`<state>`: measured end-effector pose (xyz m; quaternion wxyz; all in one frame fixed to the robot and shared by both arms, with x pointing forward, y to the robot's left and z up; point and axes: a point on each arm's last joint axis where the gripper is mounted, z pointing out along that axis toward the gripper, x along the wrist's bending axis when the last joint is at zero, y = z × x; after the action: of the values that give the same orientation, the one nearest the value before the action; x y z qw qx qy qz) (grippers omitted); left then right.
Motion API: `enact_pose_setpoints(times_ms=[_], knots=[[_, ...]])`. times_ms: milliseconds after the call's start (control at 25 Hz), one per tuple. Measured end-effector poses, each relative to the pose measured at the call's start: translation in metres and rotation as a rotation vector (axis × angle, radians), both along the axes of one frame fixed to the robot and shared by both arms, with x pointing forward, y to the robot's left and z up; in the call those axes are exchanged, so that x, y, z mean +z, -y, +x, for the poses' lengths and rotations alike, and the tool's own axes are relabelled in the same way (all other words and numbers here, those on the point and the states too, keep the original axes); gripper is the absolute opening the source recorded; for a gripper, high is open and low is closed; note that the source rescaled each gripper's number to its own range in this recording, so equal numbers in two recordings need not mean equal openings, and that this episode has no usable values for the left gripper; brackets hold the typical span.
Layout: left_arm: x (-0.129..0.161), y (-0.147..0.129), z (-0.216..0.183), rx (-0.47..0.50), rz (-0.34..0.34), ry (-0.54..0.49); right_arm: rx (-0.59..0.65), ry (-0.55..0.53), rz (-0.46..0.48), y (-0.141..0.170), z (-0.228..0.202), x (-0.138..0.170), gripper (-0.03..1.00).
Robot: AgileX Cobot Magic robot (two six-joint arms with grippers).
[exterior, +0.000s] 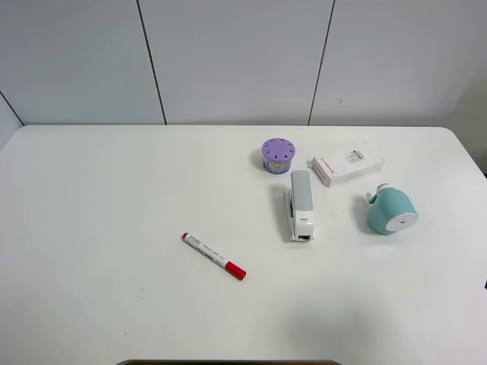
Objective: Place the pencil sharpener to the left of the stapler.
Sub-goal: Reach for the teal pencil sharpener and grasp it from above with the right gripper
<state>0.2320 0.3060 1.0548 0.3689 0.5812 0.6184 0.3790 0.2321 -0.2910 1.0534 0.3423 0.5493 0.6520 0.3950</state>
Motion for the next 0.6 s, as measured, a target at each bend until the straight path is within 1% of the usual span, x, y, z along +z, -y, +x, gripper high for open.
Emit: enact_pose_setpoints(times_ms=[600], knots=[[0.0,0.0,0.0,0.0,0.0,0.0,0.0,0.0,0.0,0.0,0.0,0.0,1.0]])
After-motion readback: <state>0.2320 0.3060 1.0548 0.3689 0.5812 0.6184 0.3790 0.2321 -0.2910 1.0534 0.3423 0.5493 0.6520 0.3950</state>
